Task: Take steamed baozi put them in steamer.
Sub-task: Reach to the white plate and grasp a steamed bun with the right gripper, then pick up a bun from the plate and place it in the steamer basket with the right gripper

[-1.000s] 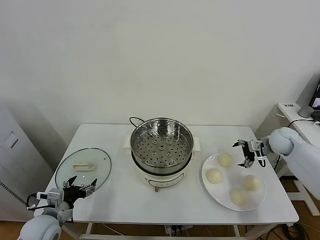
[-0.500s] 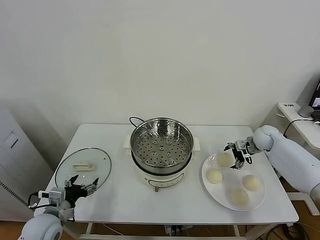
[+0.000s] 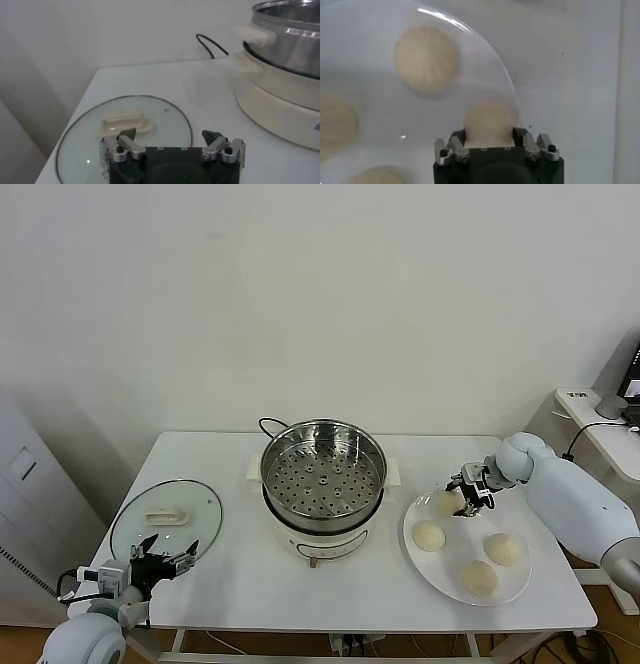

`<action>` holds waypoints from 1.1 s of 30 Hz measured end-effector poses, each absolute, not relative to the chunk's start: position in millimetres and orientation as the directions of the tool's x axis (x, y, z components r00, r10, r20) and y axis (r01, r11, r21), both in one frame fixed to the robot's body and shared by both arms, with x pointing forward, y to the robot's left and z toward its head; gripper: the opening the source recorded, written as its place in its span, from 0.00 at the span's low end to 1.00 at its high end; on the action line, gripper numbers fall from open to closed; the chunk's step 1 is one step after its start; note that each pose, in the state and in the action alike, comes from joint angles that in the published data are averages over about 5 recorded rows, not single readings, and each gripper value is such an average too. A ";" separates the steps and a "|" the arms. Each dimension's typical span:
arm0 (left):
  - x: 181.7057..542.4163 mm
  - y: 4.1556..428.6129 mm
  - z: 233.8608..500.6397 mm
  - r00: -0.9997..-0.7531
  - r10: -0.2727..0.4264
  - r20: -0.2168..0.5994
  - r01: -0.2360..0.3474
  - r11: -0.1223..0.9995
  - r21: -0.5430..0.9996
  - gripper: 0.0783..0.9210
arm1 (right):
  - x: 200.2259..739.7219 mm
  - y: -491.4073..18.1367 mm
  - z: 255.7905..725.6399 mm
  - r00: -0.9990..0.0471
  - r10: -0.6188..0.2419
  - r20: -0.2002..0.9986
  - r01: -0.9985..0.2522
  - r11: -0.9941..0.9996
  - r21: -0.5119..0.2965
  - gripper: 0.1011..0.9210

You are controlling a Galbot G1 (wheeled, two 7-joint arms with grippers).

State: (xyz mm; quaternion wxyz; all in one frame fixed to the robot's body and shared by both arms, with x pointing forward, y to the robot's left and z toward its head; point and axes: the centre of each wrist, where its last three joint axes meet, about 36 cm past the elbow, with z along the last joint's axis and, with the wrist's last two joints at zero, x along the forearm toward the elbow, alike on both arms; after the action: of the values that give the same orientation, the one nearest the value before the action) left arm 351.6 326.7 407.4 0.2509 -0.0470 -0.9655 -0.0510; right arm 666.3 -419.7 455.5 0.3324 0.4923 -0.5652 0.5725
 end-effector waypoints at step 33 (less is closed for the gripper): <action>350.6 319.5 409.3 -0.866 0.087 0.492 0.142 0.987 0.075 0.88 | 740.3 -296.8 703.7 -0.286 -0.361 0.887 -0.581 -0.671 -0.461 0.46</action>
State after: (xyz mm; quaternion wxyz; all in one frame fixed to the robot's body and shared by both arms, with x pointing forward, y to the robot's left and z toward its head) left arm 350.6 319.5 409.3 0.2518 -0.0593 -0.9644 -0.0542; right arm 740.3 -296.8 703.7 0.0789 0.5921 -0.3977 0.6964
